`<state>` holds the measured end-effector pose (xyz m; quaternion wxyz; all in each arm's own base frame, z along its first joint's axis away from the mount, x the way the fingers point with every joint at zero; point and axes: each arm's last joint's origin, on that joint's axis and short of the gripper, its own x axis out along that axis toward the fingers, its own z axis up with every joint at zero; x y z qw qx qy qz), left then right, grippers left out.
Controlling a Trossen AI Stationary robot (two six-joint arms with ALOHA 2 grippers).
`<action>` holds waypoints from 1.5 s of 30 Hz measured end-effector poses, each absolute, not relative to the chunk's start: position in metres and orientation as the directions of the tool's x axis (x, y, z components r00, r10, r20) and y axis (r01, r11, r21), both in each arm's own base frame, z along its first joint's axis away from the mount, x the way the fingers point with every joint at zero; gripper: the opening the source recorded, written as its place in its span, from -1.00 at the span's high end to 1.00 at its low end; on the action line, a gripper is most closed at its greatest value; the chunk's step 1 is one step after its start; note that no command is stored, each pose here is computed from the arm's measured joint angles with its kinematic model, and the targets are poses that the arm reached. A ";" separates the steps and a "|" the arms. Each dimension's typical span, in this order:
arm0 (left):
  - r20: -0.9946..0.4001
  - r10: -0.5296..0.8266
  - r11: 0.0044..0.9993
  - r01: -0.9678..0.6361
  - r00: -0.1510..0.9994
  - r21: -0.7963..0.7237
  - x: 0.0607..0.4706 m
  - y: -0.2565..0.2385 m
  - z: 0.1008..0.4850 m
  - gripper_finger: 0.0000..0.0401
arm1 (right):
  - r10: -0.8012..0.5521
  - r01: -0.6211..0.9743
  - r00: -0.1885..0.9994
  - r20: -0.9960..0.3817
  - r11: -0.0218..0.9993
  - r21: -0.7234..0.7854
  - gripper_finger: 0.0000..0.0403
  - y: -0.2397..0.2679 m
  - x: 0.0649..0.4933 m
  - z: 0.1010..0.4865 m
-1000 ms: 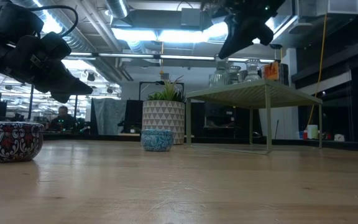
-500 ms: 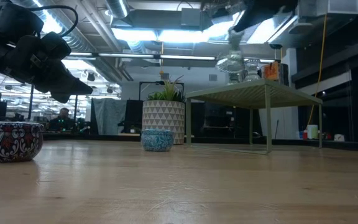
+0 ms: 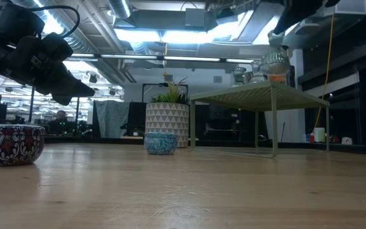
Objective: Pick & Place candle stick holders
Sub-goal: Adjust the green candle holder on the shelf
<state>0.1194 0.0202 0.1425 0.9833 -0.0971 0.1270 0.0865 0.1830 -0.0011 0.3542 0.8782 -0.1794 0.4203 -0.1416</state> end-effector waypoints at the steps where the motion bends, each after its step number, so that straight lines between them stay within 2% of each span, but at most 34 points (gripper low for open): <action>1: -0.267 0.145 0.966 -0.195 0.953 -0.169 0.119 0.020 0.143 0.97 | -0.398 0.101 0.600 -0.694 0.898 -0.428 0.91 -0.001 0.182 0.354; 8: -0.267 0.146 0.966 -0.195 0.953 -0.169 0.119 0.020 0.143 0.97 | -0.403 0.156 0.553 -0.729 0.910 -0.384 0.91 0.000 0.179 0.344; 15: -0.267 0.146 0.966 -0.195 0.953 -0.169 0.119 0.020 0.142 0.97 | -0.520 0.219 0.469 -0.714 0.852 -0.476 0.91 -0.003 0.178 0.322; 28: -0.267 0.145 0.966 -0.195 0.953 -0.169 0.119 0.020 0.142 0.97 | -0.564 0.216 0.428 -0.706 0.822 -0.526 0.90 -0.005 0.177 0.311; 40: -0.267 0.146 0.966 -0.195 0.953 -0.169 0.119 0.020 0.142 0.97 | -0.558 0.213 0.432 -0.709 0.826 -0.521 0.77 -0.004 0.177 0.311; 45: -0.267 0.146 0.966 -0.195 0.953 -0.169 0.119 0.020 0.142 0.97 | -0.558 0.198 0.442 -0.702 0.824 -0.530 0.65 -0.004 0.178 0.312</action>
